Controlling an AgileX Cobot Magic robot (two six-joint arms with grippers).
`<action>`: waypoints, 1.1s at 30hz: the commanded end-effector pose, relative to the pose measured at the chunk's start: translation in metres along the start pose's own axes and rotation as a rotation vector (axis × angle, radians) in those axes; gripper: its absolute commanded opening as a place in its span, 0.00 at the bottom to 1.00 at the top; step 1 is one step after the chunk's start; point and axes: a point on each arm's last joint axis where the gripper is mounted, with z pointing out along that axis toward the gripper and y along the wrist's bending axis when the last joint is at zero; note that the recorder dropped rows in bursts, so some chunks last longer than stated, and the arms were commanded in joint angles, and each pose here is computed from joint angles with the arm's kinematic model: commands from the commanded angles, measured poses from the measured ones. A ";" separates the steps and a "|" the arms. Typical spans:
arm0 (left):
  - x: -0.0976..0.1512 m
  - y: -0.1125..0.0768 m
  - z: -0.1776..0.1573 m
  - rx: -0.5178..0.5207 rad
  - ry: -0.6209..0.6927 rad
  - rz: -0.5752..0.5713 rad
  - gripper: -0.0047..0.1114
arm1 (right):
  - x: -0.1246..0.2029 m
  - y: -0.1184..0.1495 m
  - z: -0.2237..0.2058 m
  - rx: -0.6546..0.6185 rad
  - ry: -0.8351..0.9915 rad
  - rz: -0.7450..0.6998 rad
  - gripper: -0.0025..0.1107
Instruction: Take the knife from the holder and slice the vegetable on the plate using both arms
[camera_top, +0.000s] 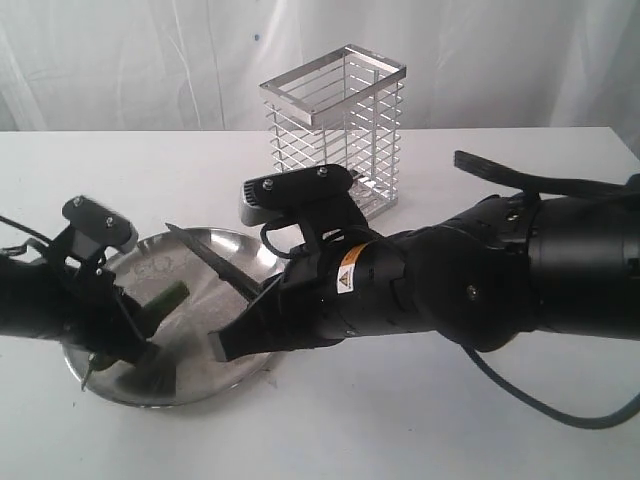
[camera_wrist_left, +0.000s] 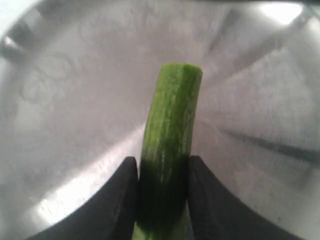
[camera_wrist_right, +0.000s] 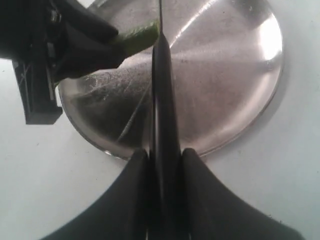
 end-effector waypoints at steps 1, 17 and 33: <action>0.017 -0.008 0.003 0.042 0.049 -0.083 0.22 | -0.005 -0.002 -0.004 0.006 -0.023 -0.035 0.02; -0.006 0.002 -0.024 -0.082 -0.071 -0.122 0.53 | 0.009 -0.001 -0.005 0.000 0.135 -0.124 0.02; -0.012 0.004 -0.037 -0.125 -0.126 -0.178 0.53 | 0.018 0.009 0.010 -0.019 0.155 -0.094 0.02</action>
